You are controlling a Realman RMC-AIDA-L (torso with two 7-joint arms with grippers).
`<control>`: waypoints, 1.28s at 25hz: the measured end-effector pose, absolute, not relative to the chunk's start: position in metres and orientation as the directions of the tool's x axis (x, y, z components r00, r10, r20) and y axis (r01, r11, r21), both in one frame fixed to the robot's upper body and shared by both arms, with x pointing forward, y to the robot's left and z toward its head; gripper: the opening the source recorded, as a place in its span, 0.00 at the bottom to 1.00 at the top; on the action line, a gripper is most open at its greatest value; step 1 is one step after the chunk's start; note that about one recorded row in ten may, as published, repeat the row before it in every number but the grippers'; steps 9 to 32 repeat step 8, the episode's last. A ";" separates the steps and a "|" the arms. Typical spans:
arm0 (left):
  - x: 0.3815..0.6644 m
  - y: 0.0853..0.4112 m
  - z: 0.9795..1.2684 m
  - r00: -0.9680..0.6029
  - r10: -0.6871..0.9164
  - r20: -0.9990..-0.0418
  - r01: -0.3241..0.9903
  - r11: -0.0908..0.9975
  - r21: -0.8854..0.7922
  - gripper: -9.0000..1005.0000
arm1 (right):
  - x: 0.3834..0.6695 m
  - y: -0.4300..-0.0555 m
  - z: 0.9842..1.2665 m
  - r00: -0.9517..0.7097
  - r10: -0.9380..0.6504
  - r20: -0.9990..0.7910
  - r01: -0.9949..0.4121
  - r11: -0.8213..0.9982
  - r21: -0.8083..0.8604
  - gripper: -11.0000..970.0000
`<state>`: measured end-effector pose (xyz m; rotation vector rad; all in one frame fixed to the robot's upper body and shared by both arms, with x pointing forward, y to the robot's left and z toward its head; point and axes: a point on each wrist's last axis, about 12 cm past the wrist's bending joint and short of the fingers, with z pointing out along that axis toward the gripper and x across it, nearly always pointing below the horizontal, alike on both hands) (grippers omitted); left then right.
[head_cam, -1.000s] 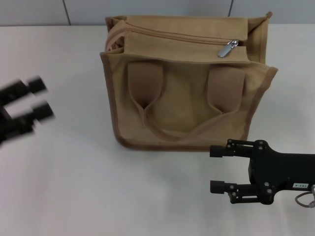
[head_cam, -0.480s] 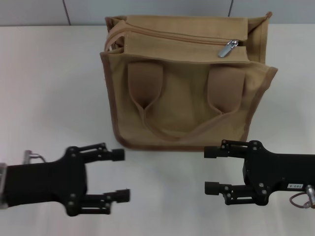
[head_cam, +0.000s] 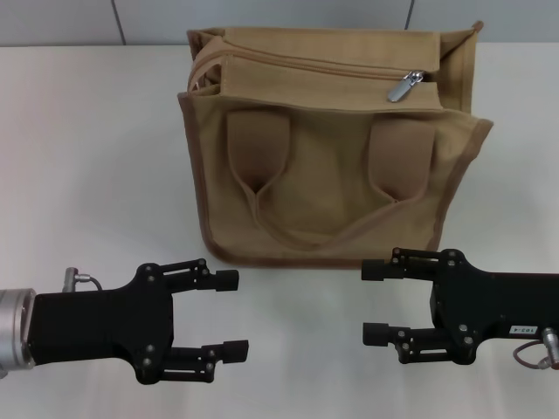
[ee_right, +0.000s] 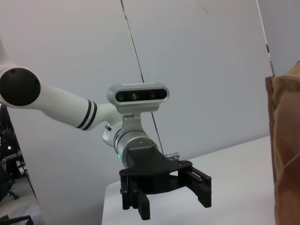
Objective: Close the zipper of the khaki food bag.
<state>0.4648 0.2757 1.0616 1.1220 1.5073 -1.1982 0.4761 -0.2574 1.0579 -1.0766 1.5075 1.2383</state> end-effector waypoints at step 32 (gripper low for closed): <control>0.465 0.275 1.061 -0.203 0.124 -0.971 0.974 0.126 -0.188 0.80 | 0.476 -0.258 1.058 -0.235 -0.087 -0.968 -0.967 0.126 0.223 0.78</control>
